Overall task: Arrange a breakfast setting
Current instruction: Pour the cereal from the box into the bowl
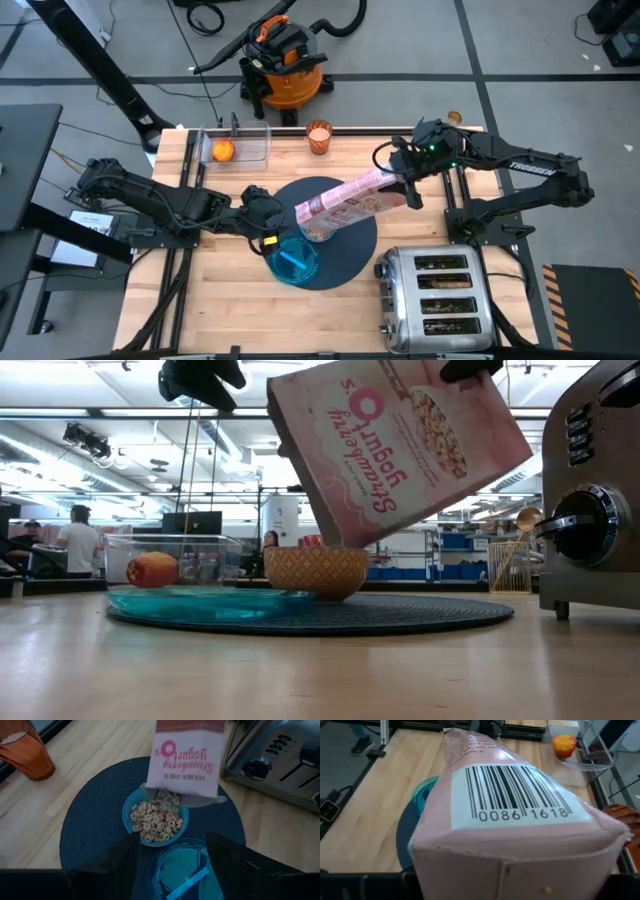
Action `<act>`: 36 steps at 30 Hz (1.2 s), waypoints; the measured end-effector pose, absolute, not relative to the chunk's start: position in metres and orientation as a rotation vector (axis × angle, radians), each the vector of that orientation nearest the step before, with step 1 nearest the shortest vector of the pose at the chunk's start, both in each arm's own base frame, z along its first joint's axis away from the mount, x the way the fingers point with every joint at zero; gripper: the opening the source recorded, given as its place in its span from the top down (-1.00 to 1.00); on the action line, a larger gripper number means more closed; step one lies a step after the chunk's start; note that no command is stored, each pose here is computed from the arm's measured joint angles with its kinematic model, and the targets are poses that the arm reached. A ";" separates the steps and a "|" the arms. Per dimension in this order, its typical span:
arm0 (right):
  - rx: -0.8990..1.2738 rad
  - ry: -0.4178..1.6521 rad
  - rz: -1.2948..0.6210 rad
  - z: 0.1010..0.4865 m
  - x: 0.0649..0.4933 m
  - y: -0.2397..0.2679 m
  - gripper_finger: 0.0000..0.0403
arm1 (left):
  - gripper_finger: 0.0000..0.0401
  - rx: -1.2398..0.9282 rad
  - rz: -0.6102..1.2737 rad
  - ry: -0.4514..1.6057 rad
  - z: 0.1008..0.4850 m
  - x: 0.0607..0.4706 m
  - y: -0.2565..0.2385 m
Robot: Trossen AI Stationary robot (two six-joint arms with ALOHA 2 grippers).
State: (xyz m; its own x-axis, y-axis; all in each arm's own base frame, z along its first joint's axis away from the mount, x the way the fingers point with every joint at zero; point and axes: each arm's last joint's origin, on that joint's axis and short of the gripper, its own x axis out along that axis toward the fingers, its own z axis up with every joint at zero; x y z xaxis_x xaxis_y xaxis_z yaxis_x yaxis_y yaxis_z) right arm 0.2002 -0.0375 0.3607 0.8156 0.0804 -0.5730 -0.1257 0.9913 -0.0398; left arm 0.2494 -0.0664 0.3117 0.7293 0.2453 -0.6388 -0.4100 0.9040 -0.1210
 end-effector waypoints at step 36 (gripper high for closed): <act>-0.098 0.603 0.082 0.359 0.208 -0.035 0.04 | -0.16 -0.269 0.362 0.649 0.313 0.250 -0.067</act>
